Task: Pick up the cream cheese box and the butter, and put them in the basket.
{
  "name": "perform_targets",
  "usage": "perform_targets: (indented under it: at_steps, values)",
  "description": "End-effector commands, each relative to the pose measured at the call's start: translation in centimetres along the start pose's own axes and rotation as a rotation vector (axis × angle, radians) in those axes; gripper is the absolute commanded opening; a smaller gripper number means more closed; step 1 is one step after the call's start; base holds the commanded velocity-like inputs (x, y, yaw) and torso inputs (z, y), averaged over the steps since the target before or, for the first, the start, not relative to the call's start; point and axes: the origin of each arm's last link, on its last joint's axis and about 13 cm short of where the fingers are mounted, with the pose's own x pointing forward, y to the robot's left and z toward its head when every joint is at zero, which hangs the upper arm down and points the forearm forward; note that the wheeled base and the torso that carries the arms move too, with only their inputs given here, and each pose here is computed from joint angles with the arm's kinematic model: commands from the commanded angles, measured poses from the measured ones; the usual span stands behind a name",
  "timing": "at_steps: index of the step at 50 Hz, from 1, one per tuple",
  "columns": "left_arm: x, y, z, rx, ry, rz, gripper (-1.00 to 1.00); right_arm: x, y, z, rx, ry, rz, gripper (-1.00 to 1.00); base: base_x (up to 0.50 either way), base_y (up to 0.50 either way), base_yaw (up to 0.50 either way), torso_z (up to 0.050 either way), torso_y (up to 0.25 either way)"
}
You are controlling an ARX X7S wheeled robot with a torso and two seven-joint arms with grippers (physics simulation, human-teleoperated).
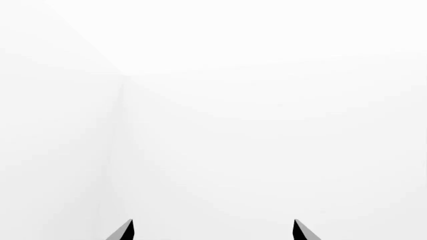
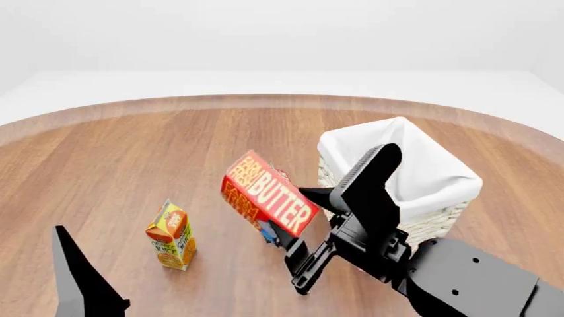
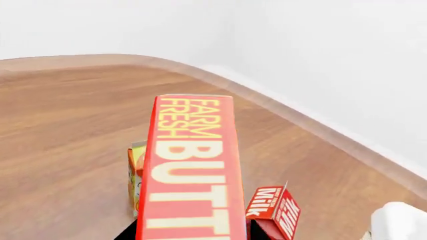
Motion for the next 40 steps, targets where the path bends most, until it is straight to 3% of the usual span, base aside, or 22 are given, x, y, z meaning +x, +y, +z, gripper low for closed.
perform_targets:
  at_steps: [1, 20, 40]
  values:
    - [0.0, 0.0, 0.1, -0.001, -0.001, -0.001, 1.0, 0.2, -2.0, 2.3, 0.003, -0.034, -0.105, -1.0, 0.0, 0.0, 0.0, 0.0, 0.01]
    - [0.1, 0.0, 0.1, -0.001, 0.0, -0.001, 1.0, 1.0, -5.0, 4.7, 0.048, 0.052, -0.28, -1.0, 0.0, 0.0, 0.0, 0.0, 0.001]
    - [-0.1, -0.1, 0.0, -0.001, 0.0, -0.001, 1.0, 1.2, -7.4, 6.3, 0.084, 0.109, -0.387, -1.0, 0.0, 0.0, 0.0, 0.001, 0.001]
